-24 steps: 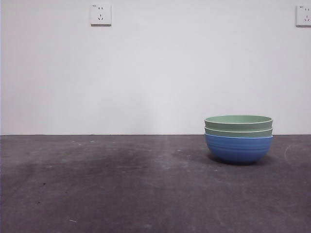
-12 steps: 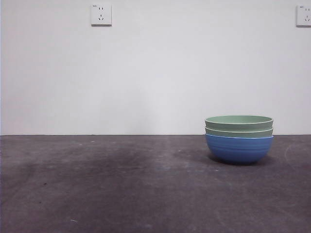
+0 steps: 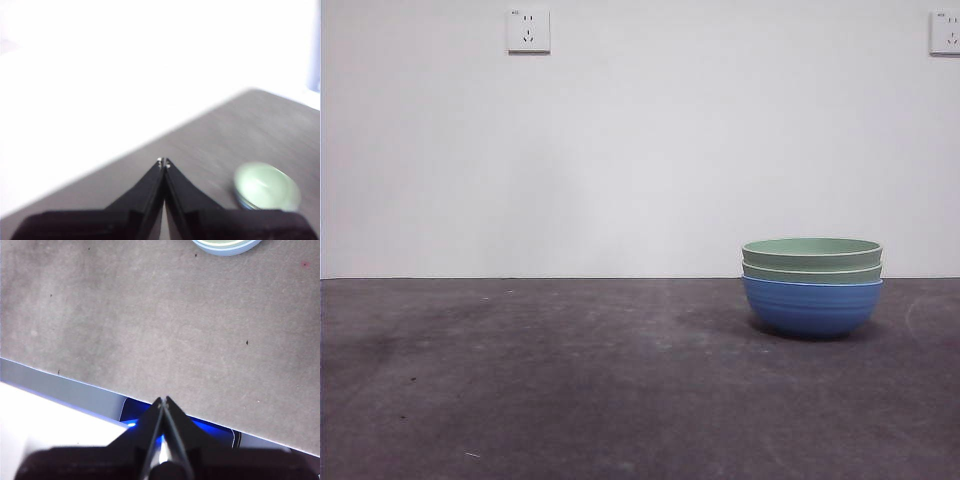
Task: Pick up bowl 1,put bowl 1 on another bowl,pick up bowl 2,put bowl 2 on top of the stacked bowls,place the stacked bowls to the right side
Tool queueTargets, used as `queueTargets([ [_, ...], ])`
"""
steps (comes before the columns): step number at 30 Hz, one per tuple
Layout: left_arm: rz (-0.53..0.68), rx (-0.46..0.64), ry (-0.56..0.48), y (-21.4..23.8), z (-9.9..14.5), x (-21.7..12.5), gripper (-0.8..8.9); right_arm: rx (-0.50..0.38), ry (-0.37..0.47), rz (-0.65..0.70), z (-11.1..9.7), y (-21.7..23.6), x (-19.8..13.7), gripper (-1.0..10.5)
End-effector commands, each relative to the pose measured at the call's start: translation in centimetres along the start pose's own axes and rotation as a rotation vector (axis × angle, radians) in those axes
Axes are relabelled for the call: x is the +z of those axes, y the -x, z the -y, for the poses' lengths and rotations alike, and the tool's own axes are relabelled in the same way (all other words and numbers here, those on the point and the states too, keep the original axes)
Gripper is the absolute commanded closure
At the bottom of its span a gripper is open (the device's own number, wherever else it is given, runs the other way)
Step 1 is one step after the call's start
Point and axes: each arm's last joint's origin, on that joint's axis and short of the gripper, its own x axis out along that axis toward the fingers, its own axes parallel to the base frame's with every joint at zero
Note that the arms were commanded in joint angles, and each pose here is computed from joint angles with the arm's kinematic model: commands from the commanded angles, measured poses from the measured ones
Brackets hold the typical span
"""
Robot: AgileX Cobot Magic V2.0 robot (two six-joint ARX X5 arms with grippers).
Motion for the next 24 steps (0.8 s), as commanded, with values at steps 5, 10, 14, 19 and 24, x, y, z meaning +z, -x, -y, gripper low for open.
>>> queueTargets([
  [5,0.142,0.24,-0.037,3.6,-0.7,-5.2,8.17,-0.002,-0.005,0.0,0.0,-0.1,0.0,9.4],
  [10,0.187,0.41,-0.047,5.0,0.0,-11.7,8.17,-0.002,-0.005,0.0,0.0,-0.1,0.0,9.4],
  [14,0.214,0.48,-0.027,5.0,0.8,-17.2,8.17,-0.002,-0.005,0.0,0.0,-0.1,0.0,9.4],
  [19,0.185,0.509,0.047,4.2,1.4,-23.9,8.17,-0.002,-0.005,0.0,0.0,-0.1,0.0,9.4],
  [24,0.122,0.508,0.143,3.1,1.8,-29.2,8.17,-0.002,-0.005,0.0,0.0,-0.1,0.0,9.4],
])
